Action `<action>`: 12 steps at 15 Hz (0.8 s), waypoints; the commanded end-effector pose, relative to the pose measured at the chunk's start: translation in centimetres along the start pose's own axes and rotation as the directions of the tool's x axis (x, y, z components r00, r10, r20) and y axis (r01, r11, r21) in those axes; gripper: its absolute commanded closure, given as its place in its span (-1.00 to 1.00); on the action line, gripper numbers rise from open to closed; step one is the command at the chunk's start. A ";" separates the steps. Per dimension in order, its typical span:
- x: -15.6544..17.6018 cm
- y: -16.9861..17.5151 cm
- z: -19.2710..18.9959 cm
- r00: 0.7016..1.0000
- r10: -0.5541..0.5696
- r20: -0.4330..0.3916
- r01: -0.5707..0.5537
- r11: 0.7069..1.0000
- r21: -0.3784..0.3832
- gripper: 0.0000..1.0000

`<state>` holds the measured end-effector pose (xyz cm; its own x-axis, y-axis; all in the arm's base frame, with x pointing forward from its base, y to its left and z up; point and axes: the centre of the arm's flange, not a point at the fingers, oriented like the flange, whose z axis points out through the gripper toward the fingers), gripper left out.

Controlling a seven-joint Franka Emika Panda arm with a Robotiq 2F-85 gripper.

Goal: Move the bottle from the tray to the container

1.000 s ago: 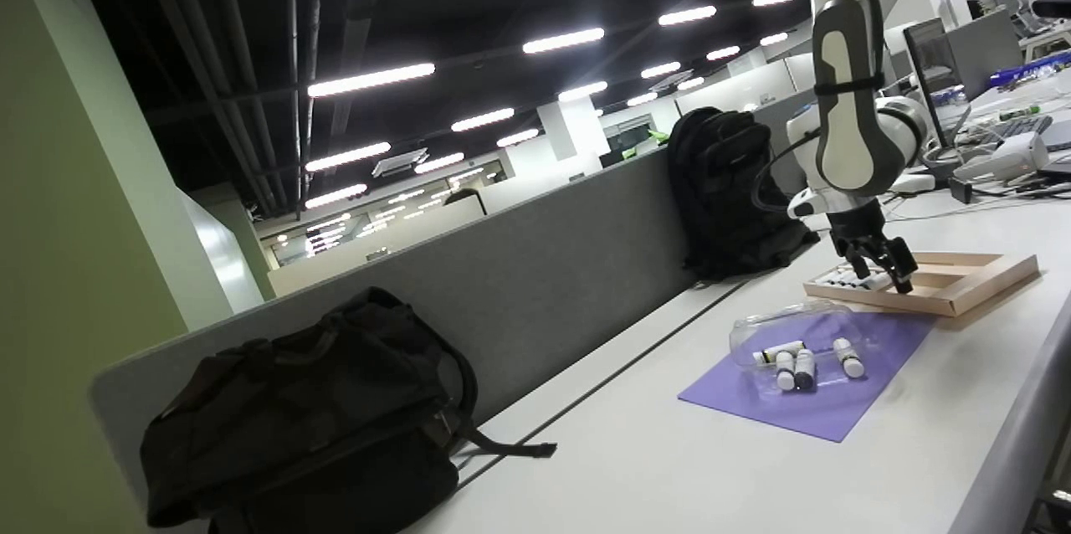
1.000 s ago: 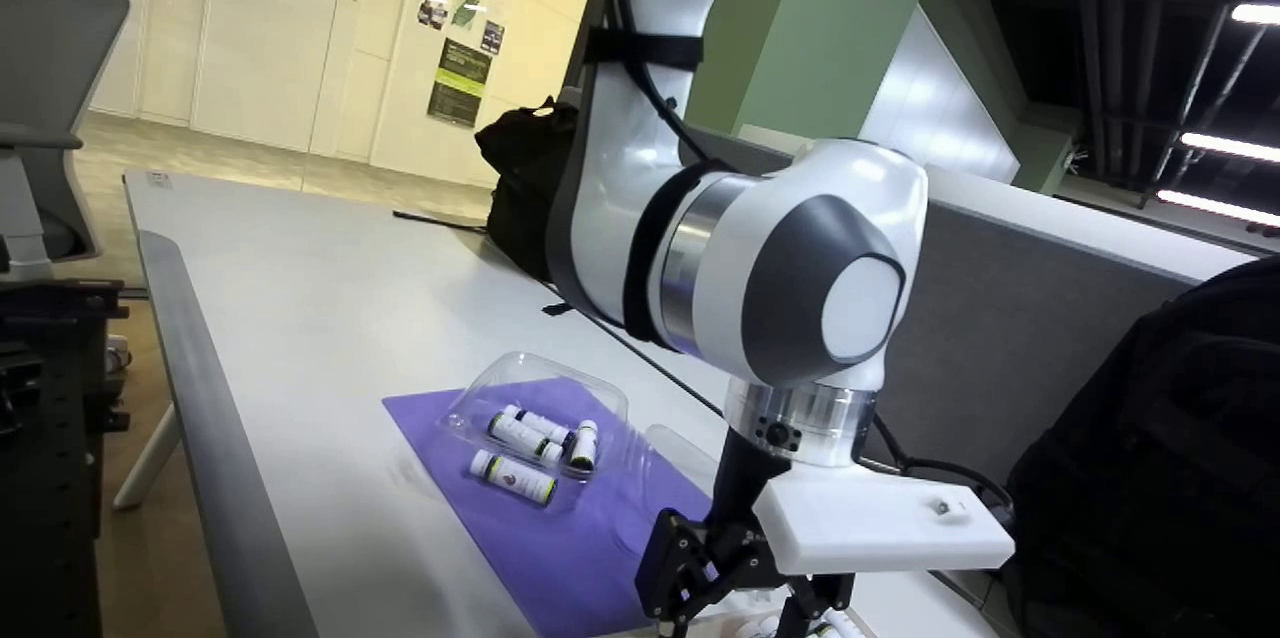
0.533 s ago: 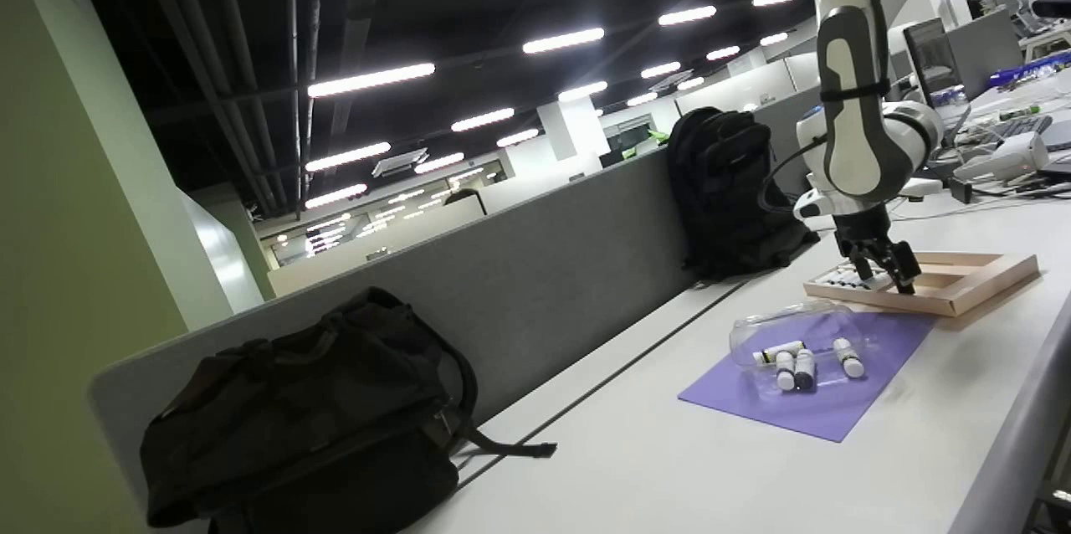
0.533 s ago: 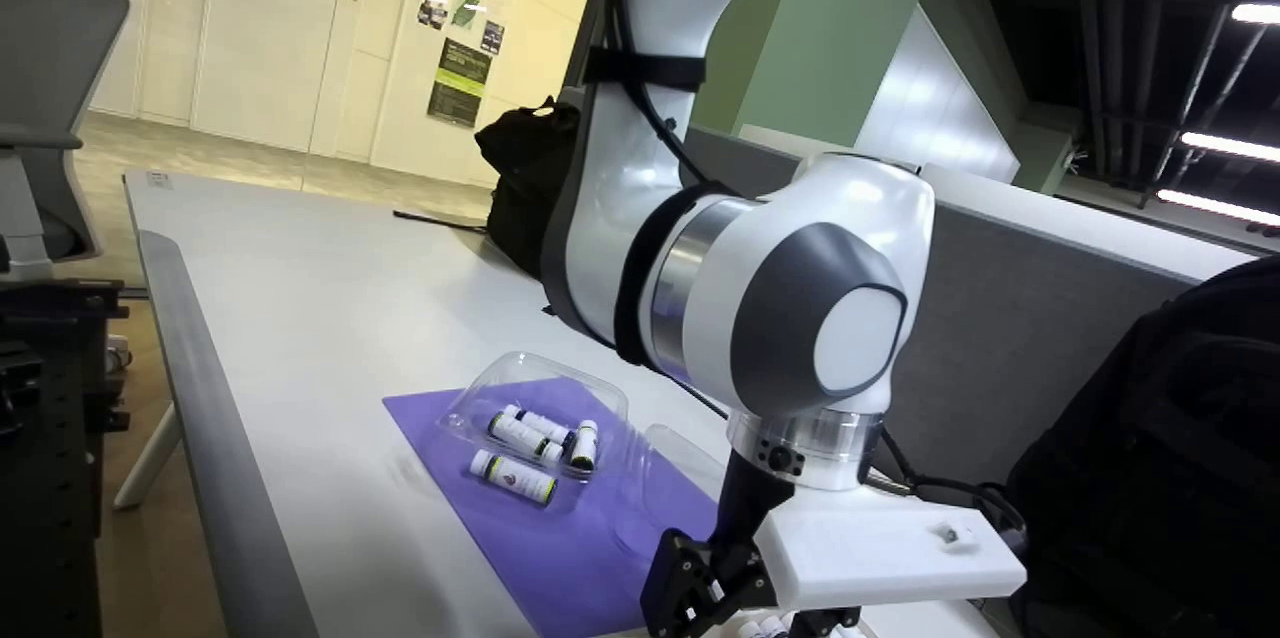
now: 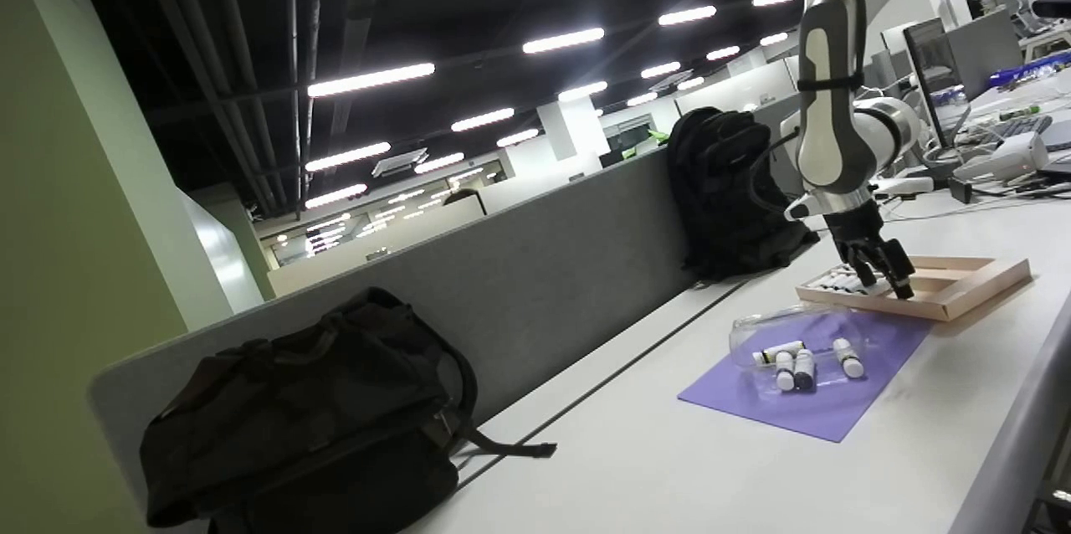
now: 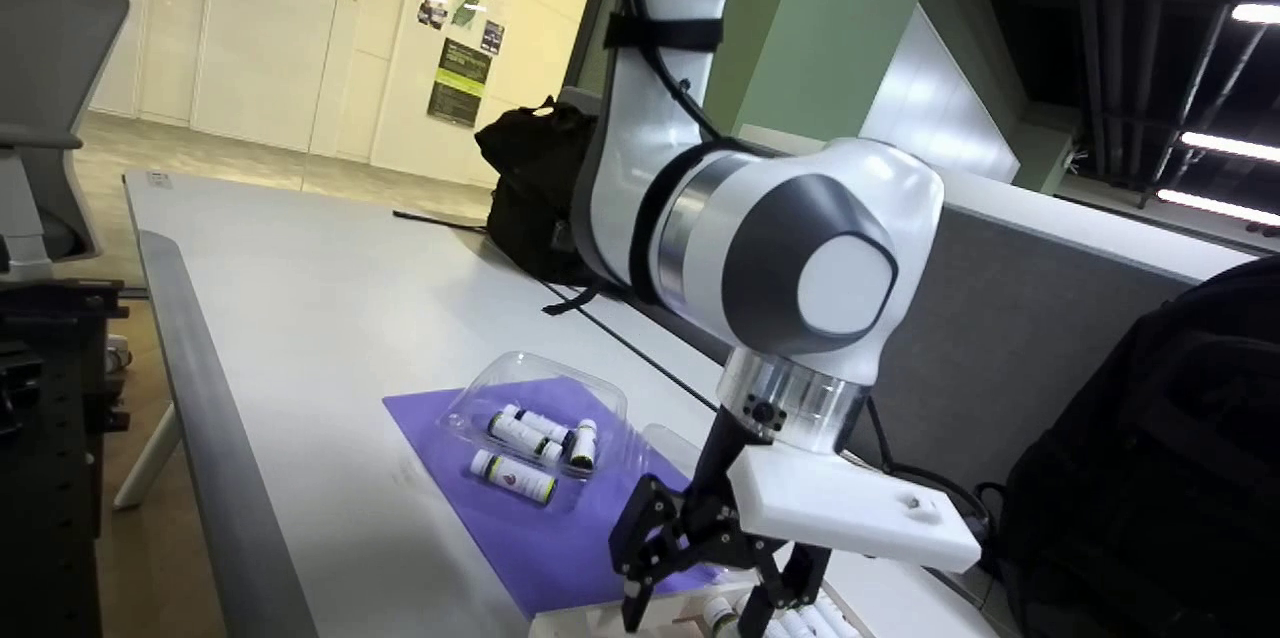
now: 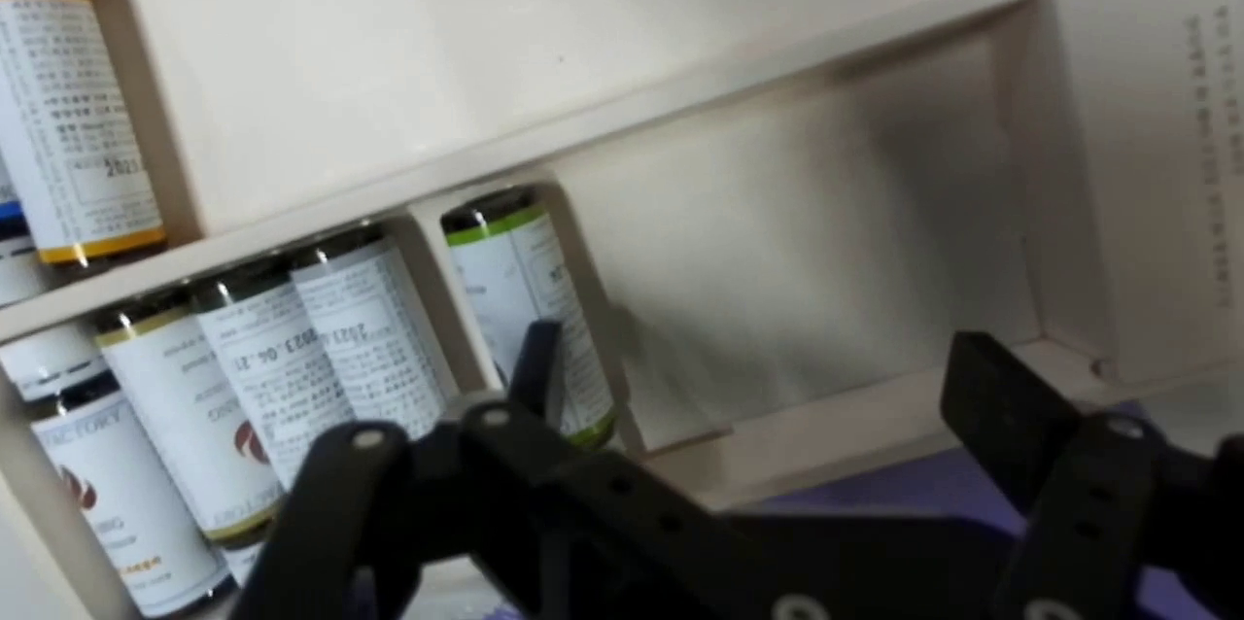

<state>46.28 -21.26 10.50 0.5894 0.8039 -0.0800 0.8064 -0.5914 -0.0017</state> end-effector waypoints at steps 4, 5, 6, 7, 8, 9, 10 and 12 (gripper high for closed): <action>2.3 -0.6 -6.8 0.998 -0.022 -0.062 0.024 0.999 0.029 -1.00; 2.2 -0.3 -7.1 0.998 -0.030 -0.056 0.030 1.000 0.000 -1.00; 2.1 0.1 -7.0 0.998 -0.040 -0.043 0.039 0.999 -0.018 -1.00; 1.8 0.4 -6.8 0.999 -0.040 -0.028 0.040 0.999 -0.021 -1.00; 1.3 0.8 -6.3 0.999 -0.042 -0.014 0.042 0.999 -0.022 -1.00; 0.7 1.1 -5.5 0.999 -0.051 -0.003 0.051 0.998 -0.032 -1.00; 0.1 1.5 -4.9 0.998 -0.060 0.012 0.060 0.997 -0.045 -1.00; -1.1 2.3 -3.2 0.995 -0.095 0.035 0.098 0.992 -0.081 -1.00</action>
<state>47.62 -21.39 15.89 0.5434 0.8355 -0.0810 0.8392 -0.5431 0.0282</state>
